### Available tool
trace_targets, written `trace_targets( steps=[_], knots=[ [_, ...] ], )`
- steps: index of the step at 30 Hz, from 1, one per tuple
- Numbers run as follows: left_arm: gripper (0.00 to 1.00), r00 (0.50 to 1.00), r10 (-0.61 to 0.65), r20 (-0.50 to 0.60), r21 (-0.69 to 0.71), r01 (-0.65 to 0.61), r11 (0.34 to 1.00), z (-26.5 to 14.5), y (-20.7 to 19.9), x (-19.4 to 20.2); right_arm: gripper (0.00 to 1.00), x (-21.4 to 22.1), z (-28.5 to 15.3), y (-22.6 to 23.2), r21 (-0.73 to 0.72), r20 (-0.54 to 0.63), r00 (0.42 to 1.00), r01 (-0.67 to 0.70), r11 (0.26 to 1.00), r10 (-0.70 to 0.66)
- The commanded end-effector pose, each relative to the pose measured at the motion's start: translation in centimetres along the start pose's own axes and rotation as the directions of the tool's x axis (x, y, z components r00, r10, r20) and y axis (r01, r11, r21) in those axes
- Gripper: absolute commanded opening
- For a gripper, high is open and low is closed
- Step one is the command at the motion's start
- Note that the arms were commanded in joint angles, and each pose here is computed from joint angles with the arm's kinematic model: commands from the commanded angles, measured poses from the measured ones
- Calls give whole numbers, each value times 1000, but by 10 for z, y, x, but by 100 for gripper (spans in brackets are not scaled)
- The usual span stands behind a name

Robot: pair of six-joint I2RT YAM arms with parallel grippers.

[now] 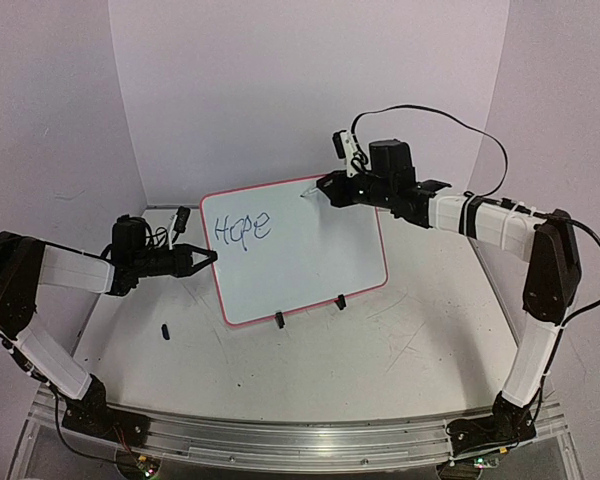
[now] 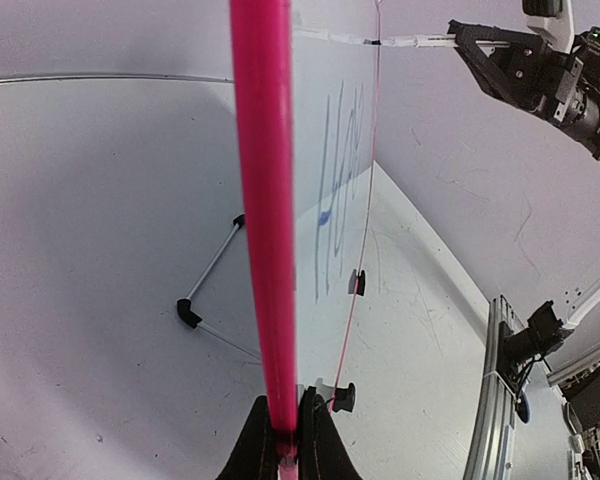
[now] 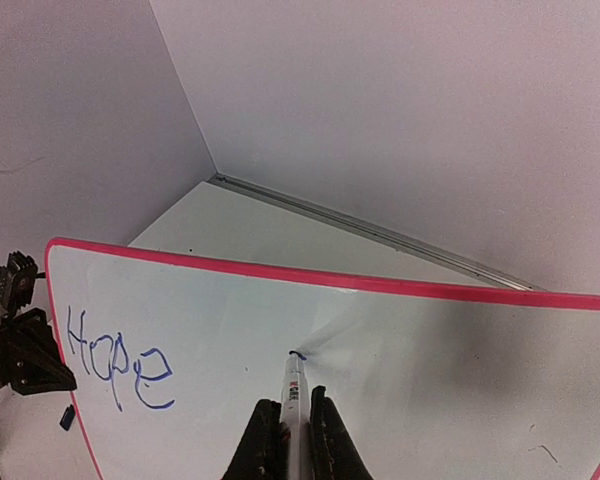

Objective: Write a sentence on the whiteboard

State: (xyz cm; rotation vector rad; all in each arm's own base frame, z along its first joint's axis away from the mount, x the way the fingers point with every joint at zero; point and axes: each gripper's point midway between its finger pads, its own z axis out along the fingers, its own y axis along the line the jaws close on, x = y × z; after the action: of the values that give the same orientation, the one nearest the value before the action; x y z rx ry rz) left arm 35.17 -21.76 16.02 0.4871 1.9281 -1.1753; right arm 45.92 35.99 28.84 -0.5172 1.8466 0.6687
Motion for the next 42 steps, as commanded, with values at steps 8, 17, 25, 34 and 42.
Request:
trace_targets(
  steps=[8,17,25,34,42],
  knots=[
    [0,998,62,28,-156,-57,986,0,25,-11,0,-1,4,18,-80,4,1000,-5,997,5],
    [0,998,58,28,-154,-53,987,1,25,-11,0,33,-5,21,-94,-74,997,-21,995,14],
    [0,998,54,26,-151,-49,987,2,25,-12,0,57,-18,31,-110,-122,992,-36,993,23],
    [0,998,51,26,-149,-46,988,1,25,-12,0,-11,-37,51,-177,37,999,-21,984,28],
    [0,998,56,27,-147,-51,988,1,23,-14,0,-8,-10,52,-200,18,999,-40,979,45]
  ],
)
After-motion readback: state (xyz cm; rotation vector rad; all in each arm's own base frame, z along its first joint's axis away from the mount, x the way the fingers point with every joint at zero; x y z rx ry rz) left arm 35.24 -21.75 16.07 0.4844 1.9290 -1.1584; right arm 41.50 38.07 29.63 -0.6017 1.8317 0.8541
